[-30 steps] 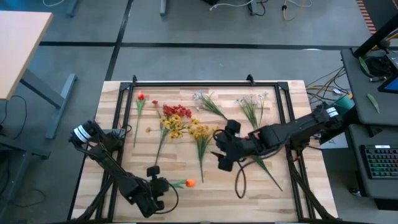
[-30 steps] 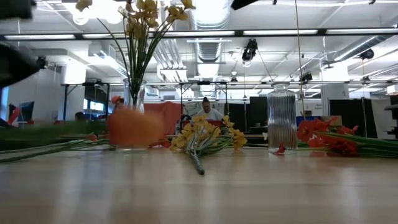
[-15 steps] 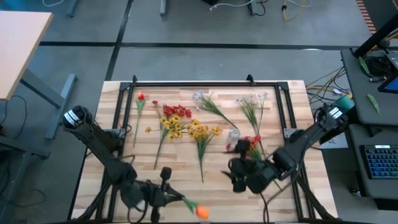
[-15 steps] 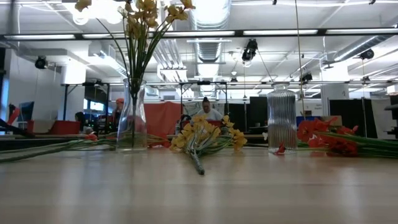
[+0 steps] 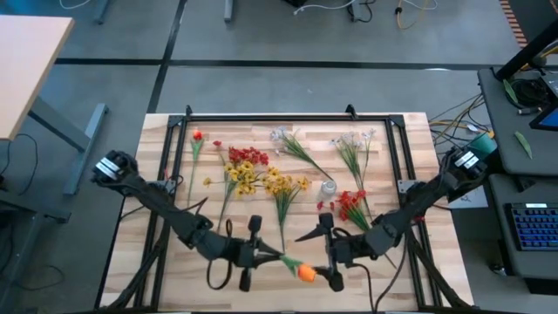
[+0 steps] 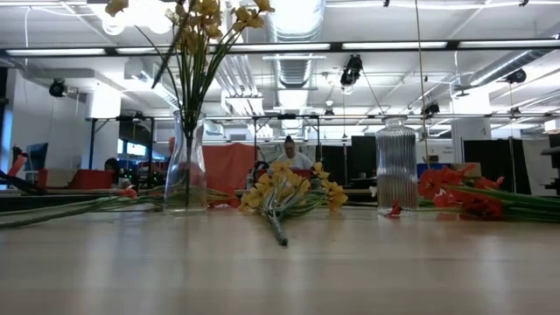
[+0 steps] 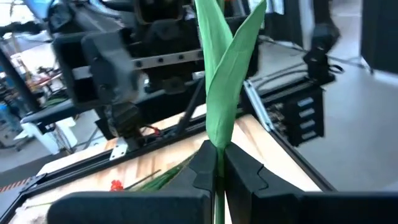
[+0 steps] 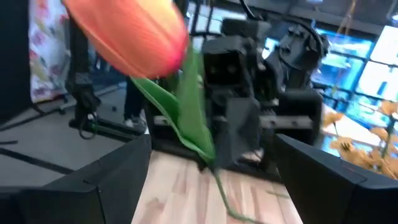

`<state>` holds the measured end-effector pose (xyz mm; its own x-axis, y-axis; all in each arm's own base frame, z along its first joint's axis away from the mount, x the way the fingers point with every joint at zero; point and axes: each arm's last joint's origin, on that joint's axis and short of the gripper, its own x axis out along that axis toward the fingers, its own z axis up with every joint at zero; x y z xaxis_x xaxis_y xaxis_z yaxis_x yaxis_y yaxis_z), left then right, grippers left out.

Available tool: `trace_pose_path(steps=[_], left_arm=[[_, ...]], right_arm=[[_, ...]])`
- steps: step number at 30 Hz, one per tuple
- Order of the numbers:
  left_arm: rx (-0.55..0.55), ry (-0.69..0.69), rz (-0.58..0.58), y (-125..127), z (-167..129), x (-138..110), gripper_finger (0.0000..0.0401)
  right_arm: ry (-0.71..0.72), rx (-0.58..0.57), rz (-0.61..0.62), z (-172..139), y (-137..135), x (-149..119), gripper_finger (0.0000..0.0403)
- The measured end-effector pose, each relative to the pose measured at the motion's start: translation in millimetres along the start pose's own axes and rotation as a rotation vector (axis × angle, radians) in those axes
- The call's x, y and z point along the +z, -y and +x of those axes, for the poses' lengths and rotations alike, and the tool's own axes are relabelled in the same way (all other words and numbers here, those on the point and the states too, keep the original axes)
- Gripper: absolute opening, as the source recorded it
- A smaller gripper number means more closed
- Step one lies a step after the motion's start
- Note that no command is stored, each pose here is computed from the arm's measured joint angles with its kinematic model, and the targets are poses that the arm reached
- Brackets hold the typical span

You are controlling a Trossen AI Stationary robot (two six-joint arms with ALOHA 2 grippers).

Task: Sort flowers into vase by color
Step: Put the bottom orange flower into the right transparent vase

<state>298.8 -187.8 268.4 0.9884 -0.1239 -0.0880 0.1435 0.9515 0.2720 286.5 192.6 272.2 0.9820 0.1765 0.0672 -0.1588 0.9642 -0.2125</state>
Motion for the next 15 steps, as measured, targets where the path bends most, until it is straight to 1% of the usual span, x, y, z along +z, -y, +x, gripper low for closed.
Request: trace_pose_path(steps=[6,9,12,15], left_arm=[[0.071,0.027,-0.056,-15.4,16.3,-9.2,0.0000],[0.093,0.041,-0.067,-19.8,21.8,-12.8,0.0000],[0.105,0.056,-0.076,-22.1,24.0,-13.2,0.0000],[0.105,0.057,-0.069,-22.2,24.1,-13.2,0.0003]], right_arm=[[0.002,-0.008,-0.002,2.5,5.9,-1.6,0.0325],[0.006,-0.022,0.004,4.8,9.8,-0.2,0.0313],[0.004,-0.035,0.006,5.7,11.9,-0.3,0.0271],[0.004,-0.039,0.007,6.0,12.7,-0.4,0.0199]])
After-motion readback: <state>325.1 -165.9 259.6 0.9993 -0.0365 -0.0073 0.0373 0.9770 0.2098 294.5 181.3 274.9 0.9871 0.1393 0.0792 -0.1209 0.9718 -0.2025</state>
